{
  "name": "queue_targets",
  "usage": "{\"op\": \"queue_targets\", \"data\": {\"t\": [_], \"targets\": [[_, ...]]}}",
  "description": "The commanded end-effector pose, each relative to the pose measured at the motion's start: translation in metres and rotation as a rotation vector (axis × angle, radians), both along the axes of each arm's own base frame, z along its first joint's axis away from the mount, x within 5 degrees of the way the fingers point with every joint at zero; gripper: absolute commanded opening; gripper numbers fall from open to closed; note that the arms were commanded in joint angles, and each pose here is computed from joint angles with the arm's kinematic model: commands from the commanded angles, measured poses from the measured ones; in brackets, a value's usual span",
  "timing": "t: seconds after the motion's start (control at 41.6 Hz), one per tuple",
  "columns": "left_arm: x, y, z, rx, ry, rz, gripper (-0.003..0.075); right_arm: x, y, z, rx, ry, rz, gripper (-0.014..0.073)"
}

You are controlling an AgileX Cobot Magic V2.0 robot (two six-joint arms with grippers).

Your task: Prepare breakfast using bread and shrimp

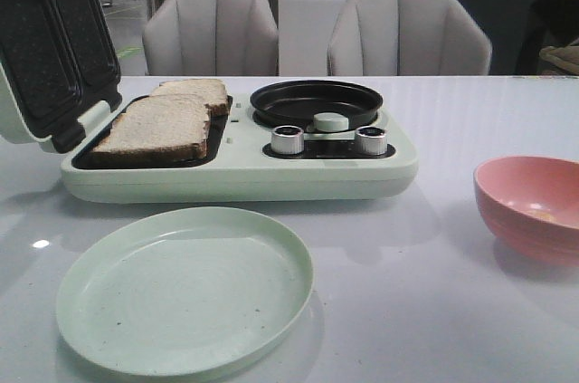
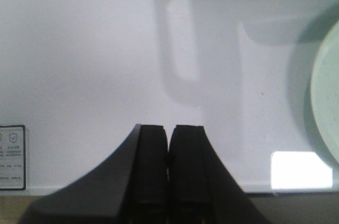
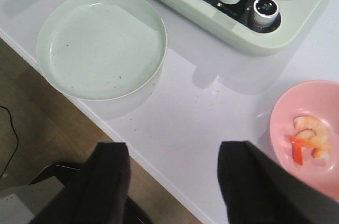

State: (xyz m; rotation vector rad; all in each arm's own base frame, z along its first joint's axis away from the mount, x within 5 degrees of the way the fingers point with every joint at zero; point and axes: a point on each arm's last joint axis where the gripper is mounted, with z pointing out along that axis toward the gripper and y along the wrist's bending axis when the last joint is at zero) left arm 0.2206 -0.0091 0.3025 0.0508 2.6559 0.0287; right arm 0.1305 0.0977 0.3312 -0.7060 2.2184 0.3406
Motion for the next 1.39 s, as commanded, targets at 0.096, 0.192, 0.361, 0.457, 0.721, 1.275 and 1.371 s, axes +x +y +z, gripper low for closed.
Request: {"op": "queue_targets", "data": {"t": [0.096, 0.192, 0.361, 0.457, 0.721, 1.275, 1.371], "targets": [[0.032, 0.041, 0.036, -0.117, -0.214, 0.120, 0.0104, 0.002, 0.001, 0.015, 0.063, -0.081, -0.003, 0.0473], [0.051, 0.056, 0.041, -0.191, -0.242, 0.164, 0.0099, 0.002, 0.001, 0.015, 0.063, -0.081, -0.003, 0.0473], [0.090, 0.068, 0.046, -0.274, -0.266, 0.201, 0.0099, 0.002, 0.001, 0.015, 0.063, -0.081, -0.003, 0.0473], [0.111, 0.069, 0.045, -0.324, -0.270, 0.207, 0.0099, 0.002, 0.001, 0.015, 0.063, -0.081, -0.003, 0.0473], [0.163, 0.064, 0.040, -0.519, -0.288, 0.189, 0.0099, 0.002, 0.001, 0.015, 0.063, -0.081, -0.003, 0.0473], [0.164, -0.039, 0.053, -0.581, -0.281, -0.194, 0.0099, 0.002, 0.001, 0.015, 0.063, -0.081, -0.003, 0.0473], [0.150, -0.067, 0.056, -0.552, -0.254, -0.288, 0.0099, 0.002, 0.001, 0.015, 0.063, -0.081, -0.003, 0.0473]]}}
